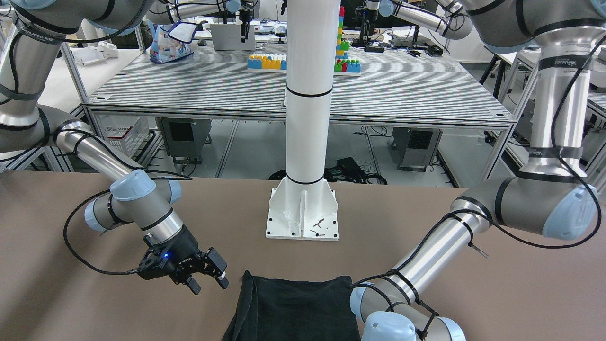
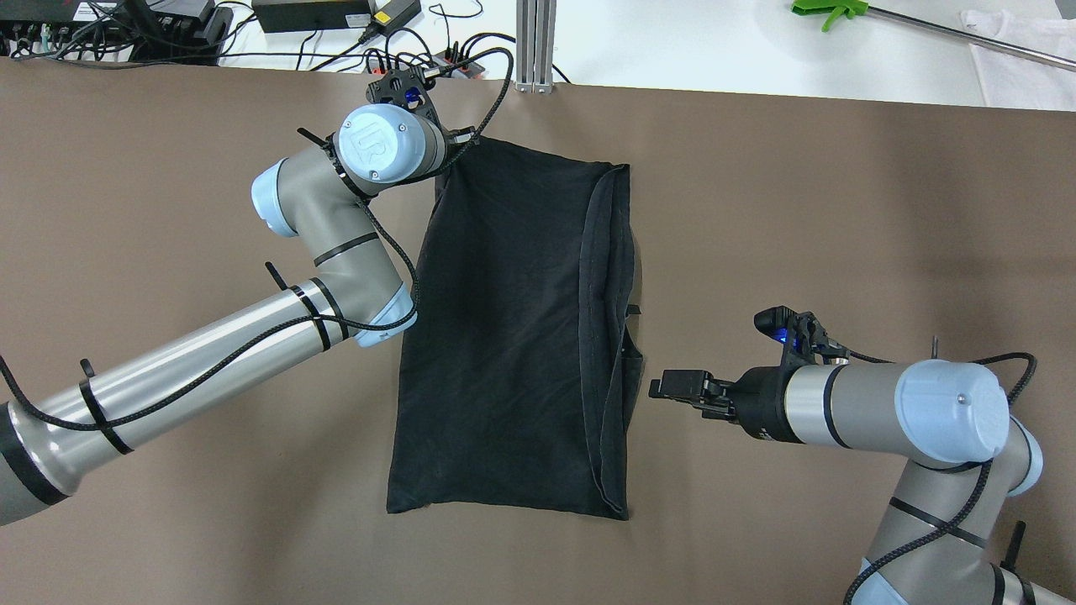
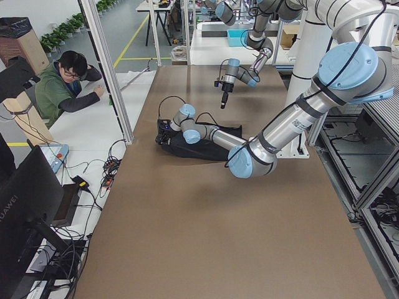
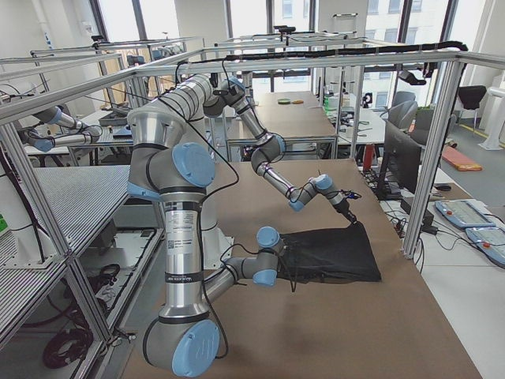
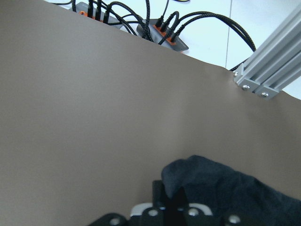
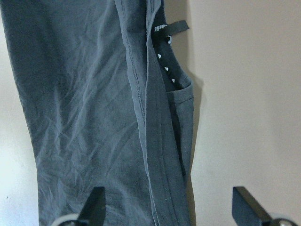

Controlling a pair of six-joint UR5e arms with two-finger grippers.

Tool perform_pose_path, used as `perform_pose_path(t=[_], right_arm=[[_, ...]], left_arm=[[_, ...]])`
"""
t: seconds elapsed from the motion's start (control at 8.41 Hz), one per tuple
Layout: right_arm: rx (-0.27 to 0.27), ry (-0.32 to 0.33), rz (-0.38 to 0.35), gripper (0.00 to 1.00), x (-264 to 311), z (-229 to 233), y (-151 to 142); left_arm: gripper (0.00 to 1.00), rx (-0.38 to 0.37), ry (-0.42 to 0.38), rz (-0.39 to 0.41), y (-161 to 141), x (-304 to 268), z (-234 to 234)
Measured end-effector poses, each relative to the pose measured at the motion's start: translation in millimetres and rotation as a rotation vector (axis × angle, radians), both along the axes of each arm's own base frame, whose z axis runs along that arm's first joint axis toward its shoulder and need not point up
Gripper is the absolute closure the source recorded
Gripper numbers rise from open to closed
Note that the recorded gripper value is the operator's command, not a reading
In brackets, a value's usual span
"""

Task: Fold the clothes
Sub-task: 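Lift the shirt with the left gripper and swing it upright, away from the robot, then release and raise the left gripper while the right gripper moves to the side edge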

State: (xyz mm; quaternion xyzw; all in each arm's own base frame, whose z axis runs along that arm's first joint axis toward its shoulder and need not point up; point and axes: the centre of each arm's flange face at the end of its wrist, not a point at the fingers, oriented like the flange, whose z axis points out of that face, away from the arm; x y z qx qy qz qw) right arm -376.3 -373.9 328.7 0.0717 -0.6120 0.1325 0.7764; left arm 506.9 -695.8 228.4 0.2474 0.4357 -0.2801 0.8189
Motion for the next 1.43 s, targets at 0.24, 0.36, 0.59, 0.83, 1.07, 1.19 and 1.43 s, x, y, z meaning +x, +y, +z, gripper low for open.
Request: perform_pose_path(t=[0.24,0.36,0.59,0.83,1.07,1.19,1.43], right_arm=[[0.001,0.001,0.003,0.05,0,0,0],[0.003,0.001,0.006,0.05,0,0,-1],[0.005,0.021,0.007,0.05,-1,-1,-3],[0.075,0.126,0.01,0.05,-12,-11,-16],[0.154,0.27,0.021,0.05,-24,-26,-34],[0.185,0.325,0.032,0.05,-28,-35,-42],[0.224,0.39,0.044,0.06,-32,-48,-50]], left_arm=[[0.0,0.011,-0.025,-0.034,-3,0,5],[0.0,0.015,-0.025,-0.036,-3,0,3],[0.0,0.037,-0.019,-0.024,-6,-7,-11],[0.0,0.061,0.026,0.043,-4,-36,-26],[0.0,0.071,0.092,0.117,20,-83,-12],[0.0,0.079,0.119,0.144,38,-106,0],[0.0,0.084,0.15,0.174,64,-143,17]])
